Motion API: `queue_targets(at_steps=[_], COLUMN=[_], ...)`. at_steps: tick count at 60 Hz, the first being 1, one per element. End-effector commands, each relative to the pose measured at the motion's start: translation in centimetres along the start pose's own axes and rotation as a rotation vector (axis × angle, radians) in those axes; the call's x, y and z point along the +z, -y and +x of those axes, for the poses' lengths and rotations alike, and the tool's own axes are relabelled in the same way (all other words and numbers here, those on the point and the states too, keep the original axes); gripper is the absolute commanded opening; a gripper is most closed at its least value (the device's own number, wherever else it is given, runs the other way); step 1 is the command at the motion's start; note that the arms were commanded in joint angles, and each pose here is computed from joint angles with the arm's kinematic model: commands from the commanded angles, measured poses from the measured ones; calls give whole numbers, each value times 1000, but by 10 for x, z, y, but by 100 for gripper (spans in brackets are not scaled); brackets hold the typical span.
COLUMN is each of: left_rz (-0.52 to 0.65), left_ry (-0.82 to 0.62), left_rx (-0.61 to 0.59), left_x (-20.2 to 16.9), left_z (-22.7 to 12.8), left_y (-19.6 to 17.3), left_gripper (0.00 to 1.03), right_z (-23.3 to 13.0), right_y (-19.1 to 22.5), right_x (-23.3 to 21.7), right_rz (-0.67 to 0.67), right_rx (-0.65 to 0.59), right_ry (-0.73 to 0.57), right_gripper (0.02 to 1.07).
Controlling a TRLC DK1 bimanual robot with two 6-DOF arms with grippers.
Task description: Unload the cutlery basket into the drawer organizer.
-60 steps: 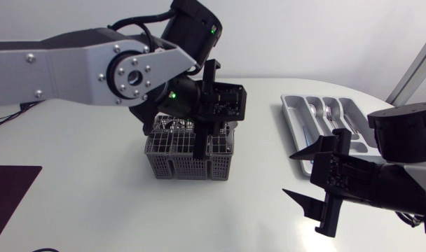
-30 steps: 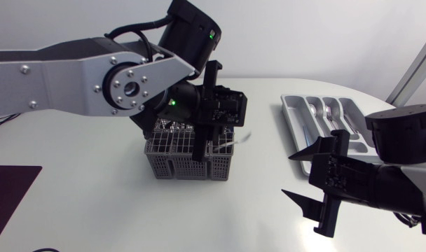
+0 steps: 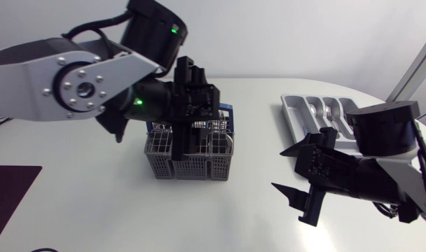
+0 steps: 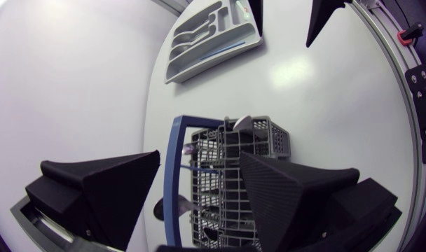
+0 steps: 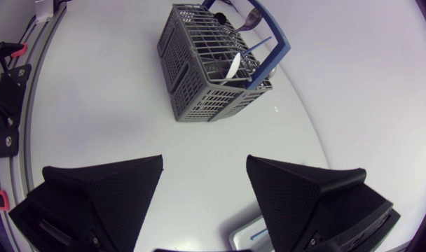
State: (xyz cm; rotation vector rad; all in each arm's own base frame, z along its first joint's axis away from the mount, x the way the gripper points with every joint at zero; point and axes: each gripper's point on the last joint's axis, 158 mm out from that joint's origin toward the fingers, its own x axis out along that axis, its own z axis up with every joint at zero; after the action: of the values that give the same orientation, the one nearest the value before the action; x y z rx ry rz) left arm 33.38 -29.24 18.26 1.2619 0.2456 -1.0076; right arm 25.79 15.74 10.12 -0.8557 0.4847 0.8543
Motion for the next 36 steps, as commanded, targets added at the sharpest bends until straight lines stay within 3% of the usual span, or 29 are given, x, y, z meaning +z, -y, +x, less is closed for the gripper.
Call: queue_targets(at_steps=[1,22,36], left_rz=[-91,-324,-388], left_ry=[-44,-137,-189], left_rx=[-5,-51,-28], left_x=[-34,-147,-201], left_z=[-13,-34,-13], left_y=[10,48,44], left_gripper=[97,97,96], right_z=[10,52,81], right_y=[4,38,62], right_x=[7,24,23], right_rz=[81,287,390], right_rx=[6,-14,-31], right_ry=[12,24,10], right_gripper=[88,88,88])
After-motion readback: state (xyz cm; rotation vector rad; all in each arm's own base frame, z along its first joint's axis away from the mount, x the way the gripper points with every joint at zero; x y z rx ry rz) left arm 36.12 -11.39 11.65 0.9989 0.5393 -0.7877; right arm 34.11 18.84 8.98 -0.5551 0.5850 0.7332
